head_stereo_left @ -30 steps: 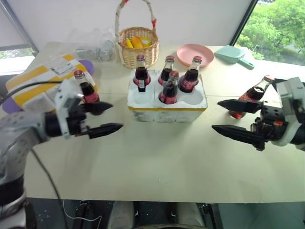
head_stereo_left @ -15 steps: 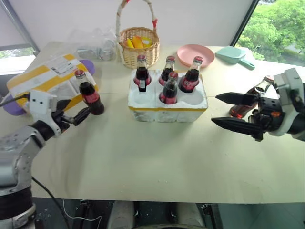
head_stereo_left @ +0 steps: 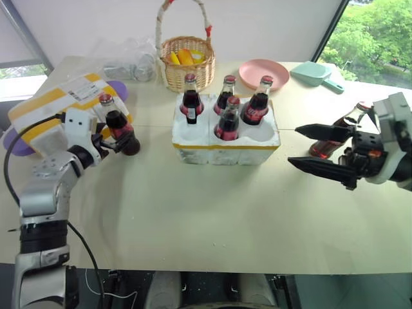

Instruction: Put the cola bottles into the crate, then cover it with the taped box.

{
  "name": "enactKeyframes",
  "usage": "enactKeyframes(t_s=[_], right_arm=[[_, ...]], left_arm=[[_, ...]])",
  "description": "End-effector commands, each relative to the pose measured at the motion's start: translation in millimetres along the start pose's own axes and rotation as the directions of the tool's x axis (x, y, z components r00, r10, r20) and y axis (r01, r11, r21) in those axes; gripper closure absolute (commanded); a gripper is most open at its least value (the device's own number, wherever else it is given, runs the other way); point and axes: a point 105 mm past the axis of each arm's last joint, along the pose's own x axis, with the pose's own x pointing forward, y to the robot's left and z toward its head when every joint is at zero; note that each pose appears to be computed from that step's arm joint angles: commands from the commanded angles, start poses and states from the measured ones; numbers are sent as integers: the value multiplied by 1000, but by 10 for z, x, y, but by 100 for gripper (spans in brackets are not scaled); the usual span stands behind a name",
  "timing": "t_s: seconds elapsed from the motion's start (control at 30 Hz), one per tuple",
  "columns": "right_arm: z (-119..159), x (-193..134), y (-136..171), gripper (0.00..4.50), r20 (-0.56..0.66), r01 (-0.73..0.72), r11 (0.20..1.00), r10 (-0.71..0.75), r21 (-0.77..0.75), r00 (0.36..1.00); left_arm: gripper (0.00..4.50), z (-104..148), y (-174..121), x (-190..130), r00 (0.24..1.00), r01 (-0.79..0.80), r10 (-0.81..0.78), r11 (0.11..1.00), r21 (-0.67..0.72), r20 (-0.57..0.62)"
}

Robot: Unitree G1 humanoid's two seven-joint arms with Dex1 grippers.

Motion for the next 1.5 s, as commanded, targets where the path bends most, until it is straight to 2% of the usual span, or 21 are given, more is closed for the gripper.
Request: enactKeyframes(t_s=[0.03, 0.1, 0.13, 0.2, 0.23, 0.27, 0.37, 0.47, 0.63, 0.7, 0.8, 0.9, 1.1, 1.27, 1.43, 1.5], right_arm=[[109, -14, 74, 0, 36, -7, 999, 8, -41, 999], [111, -16, 85, 0, 38, -6, 999, 8, -39, 999], [111, -20, 87, 0, 38, -4, 999, 6, -37, 999], [113, -26, 90, 0, 37, -1, 999, 2, -35, 999], [112, -29, 94, 0, 38, 1, 999, 0, -33, 999], [108, -34, 102, 0, 37, 3, 1000, -2, -31, 999], [97, -43, 119, 0, 35, 7, 1000, -6, -27, 999], [82, -51, 127, 0, 35, 12, 1000, -12, -18, 999], [70, -47, 125, 0, 36, 19, 1000, -18, -17, 999], [77, -41, 117, 0, 49, 28, 1000, -27, -15, 998], [115, -43, 108, 0, 80, 44, 999, -44, -7, 996], [118, -39, 129, 0, 83, 51, 999, -50, -9, 995], [98, -53, 149, 0, 84, 75, 997, -75, -3, 994], [74, -51, 159, 0, 86, 83, 997, -83, 4, 993], [52, -52, 149, 0, 87, 90, 996, -90, 10, 992], [38, -47, 146, 0, 87, 90, 996, -91, 12, 992]], left_arm=[[4, 115, -59, 103, 998, 36, -37, 999, 33, 44], [4, 105, -61, 168, 998, 41, -42, 999, 15, 39], [27, 116, -48, 185, 998, 39, -40, 999, 4, 43], [94, 138, -33, 197, 998, 41, -41, 999, -8, 53], [147, 160, -47, 188, 996, 61, -60, 998, -12, 59], [174, 183, -56, 176, 995, 76, -75, 997, -17, 62], [168, 241, -80, 147, 992, 112, -109, 993, -35, 64], [168, 641, -182, 96, 965, 227, -212, 971, -81, 154], [168, 1258, -631, 9, 848, 488, -474, 873, -4, 237], [168, 1411, -765, 27, 808, 552, -533, 834, -9, 249], [168, 1500, -919, 110, 771, 607, -589, 794, -2, 243], [168, 1456, -1058, 221, 752, 634, -626, 773, 33, 206], [168, 1073, -1363, 452, 719, 686, -690, 724, 68, 86], [168, 909, -1512, 563, 701, 707, -711, 703, 75, 60], [168, 713, -1553, 588, 706, 698, -707, 681, 220, -52], [66, 657, -1546, 596, 710, 693, -700, 675, 252, -78]])
